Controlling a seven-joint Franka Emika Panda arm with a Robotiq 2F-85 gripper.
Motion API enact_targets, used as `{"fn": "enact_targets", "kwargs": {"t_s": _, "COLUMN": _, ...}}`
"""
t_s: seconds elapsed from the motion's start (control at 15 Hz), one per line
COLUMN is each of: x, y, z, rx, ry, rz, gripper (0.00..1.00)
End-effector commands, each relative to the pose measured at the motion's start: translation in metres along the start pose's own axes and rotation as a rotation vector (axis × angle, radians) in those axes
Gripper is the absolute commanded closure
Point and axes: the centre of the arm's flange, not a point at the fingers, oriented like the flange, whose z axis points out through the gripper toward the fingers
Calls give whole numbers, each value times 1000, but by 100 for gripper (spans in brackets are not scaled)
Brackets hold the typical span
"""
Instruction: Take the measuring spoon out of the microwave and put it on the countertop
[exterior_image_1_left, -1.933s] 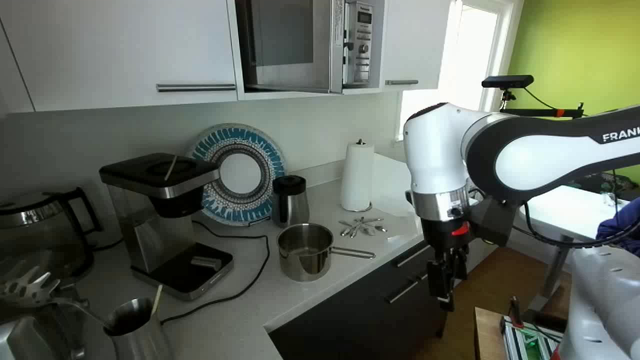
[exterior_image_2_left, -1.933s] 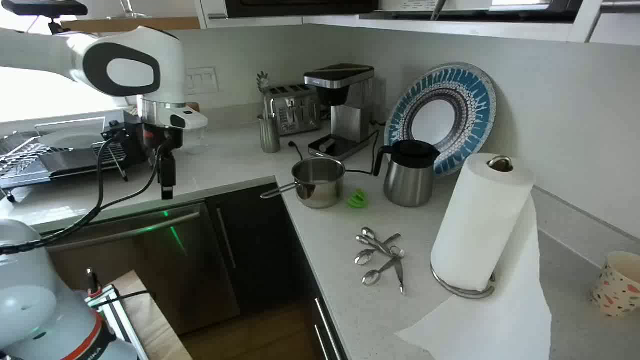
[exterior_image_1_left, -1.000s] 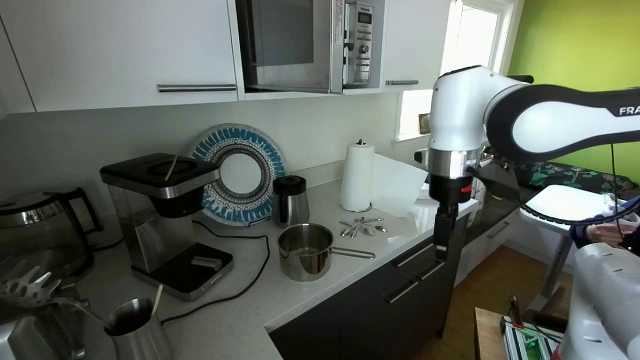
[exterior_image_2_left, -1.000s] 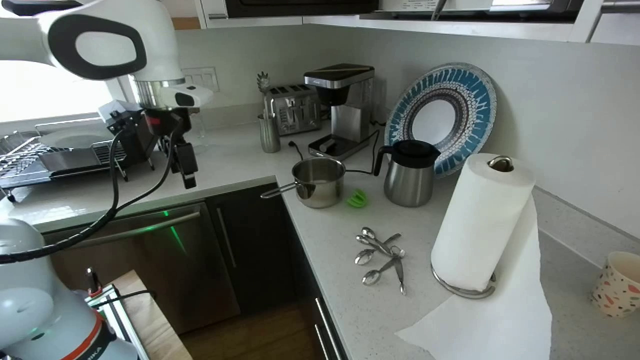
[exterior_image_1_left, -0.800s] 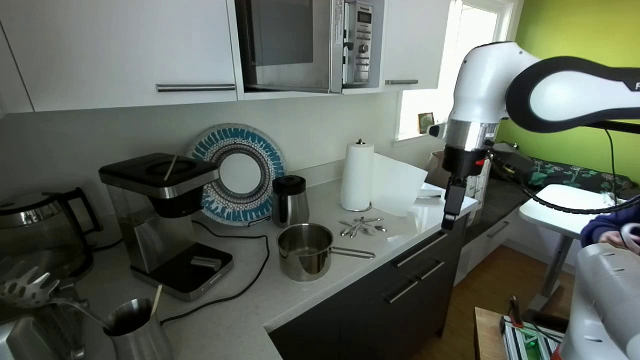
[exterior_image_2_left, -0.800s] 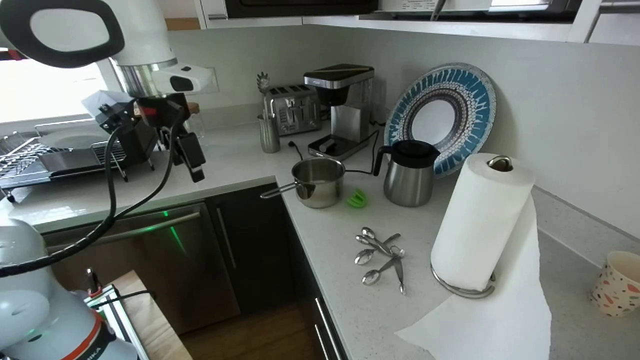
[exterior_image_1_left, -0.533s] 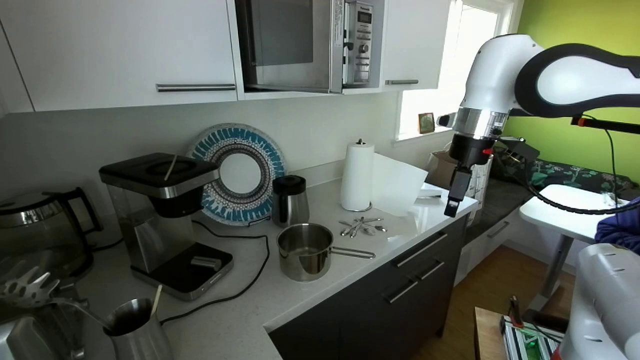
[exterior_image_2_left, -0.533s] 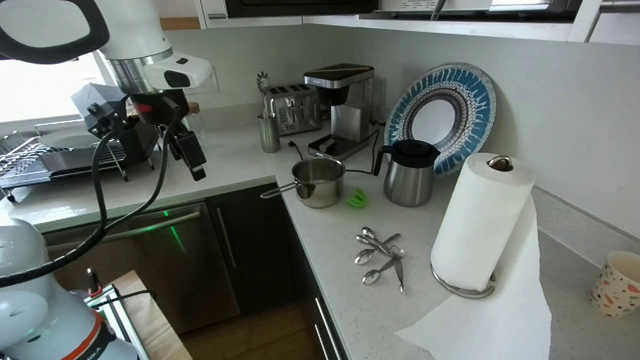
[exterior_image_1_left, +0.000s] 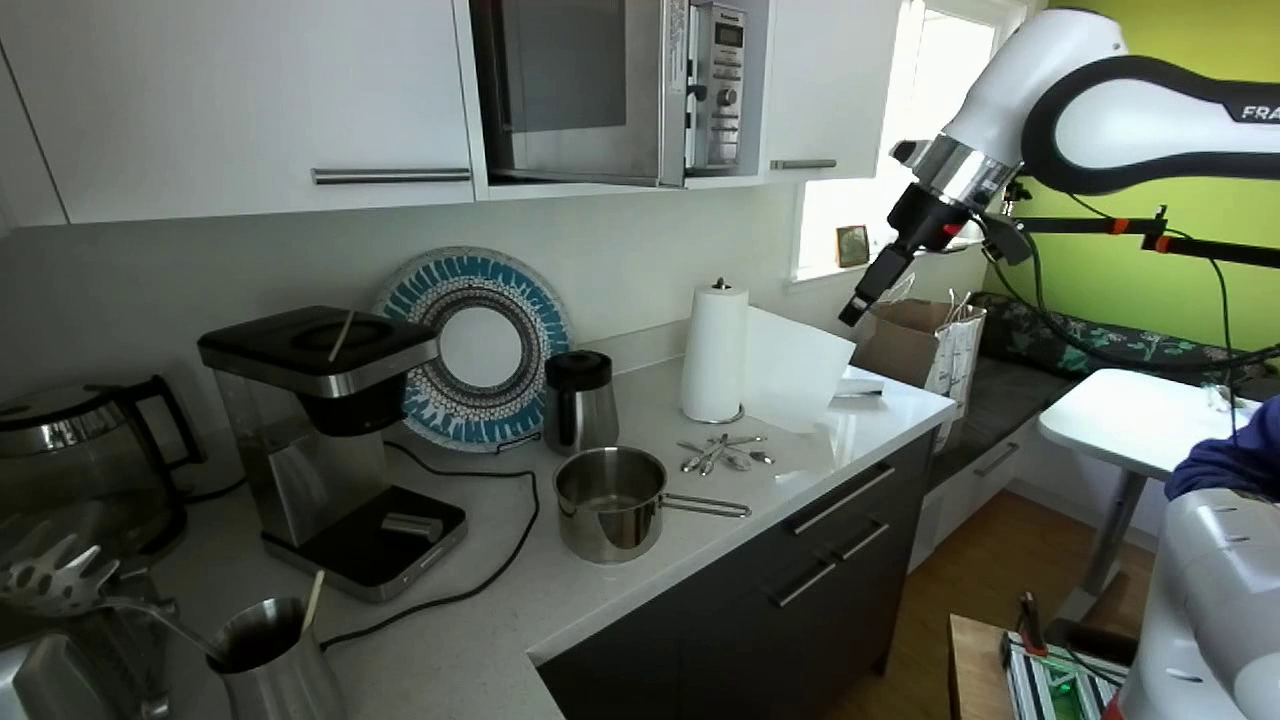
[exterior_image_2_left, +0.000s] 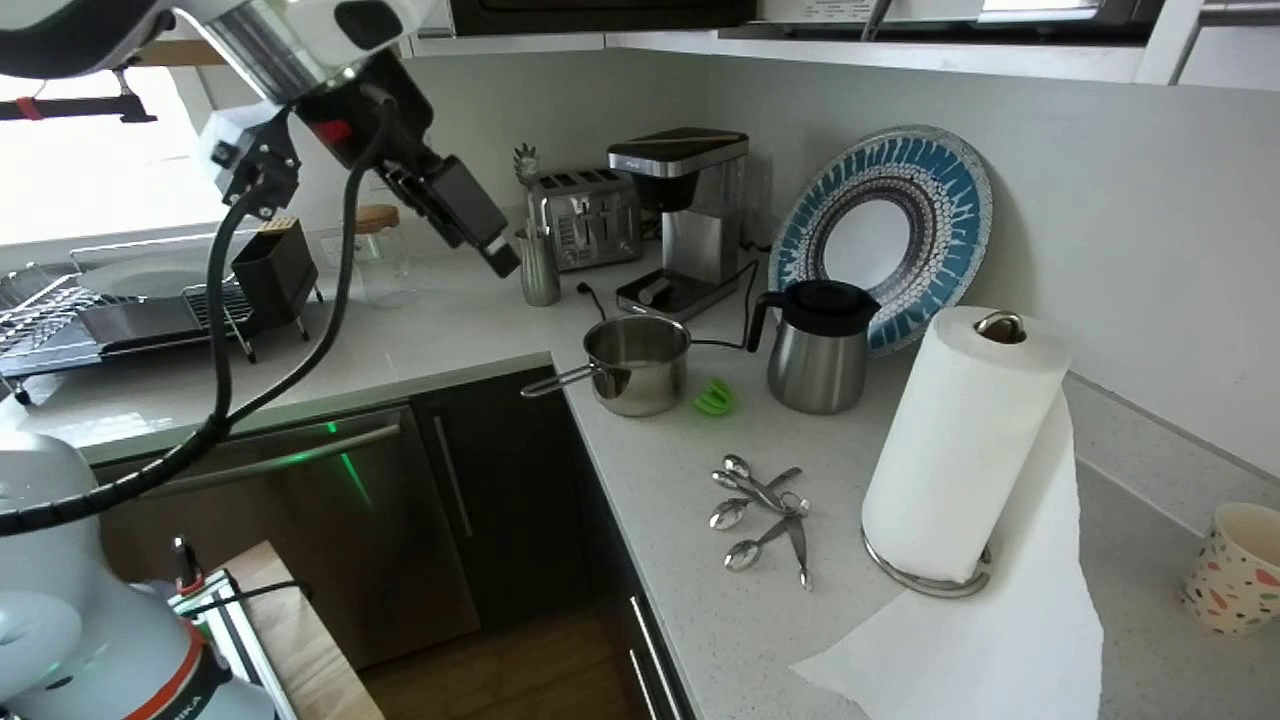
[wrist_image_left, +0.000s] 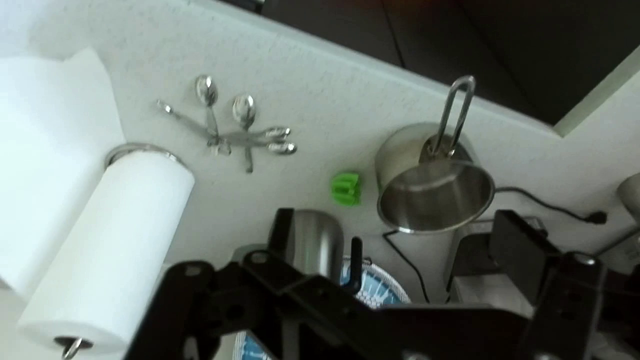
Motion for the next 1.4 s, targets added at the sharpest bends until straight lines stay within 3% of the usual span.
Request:
{"fn": "enact_targets", "kwargs": {"t_s": 0.0, "x": 52, "y": 31, "z": -22, "rx": -22, "ry": 96, "rz": -56, "gripper": 0}}
{"fn": "enact_targets", "kwargs": {"t_s": 0.2, "x": 88, "y": 41, "z": -37, "rx": -44, "ry": 184, "rz": 45, "gripper": 0}}
{"fn": "enact_targets", "kwargs": {"t_s": 0.27, "x": 54, "y": 33, "z": -36, "rx": -44, "ry": 166, "rz": -1, "gripper": 0}}
{"fn": "enact_targets", "kwargs": {"t_s": 0.6, "x": 81, "y": 38, "z": -33, "rx": -58, "ry": 172, "rz": 28, "gripper": 0}}
{"fn": "enact_targets", "kwargs": {"t_s": 0.67, "x": 88, "y": 36, "z": -27, "rx": -69, "ry": 214, "rz": 66, "gripper": 0}}
{"fn": "enact_targets", "kwargs": {"t_s": 0.8, "x": 114, "y": 40, "z": -36, "rx": -58, "ry": 329, "rz": 105, "gripper": 0}}
{"fn": "enact_targets", "kwargs": {"t_s": 1.07, "x": 174, "y": 53, "z": -45, "rx": -74, "ry": 476, "rz": 81, "gripper": 0}}
{"fn": "enact_targets", "kwargs": {"t_s": 1.33, "x": 230, "y": 86, "z": -41, "rx": -92, "ry": 521, "rz": 127, "gripper": 0}}
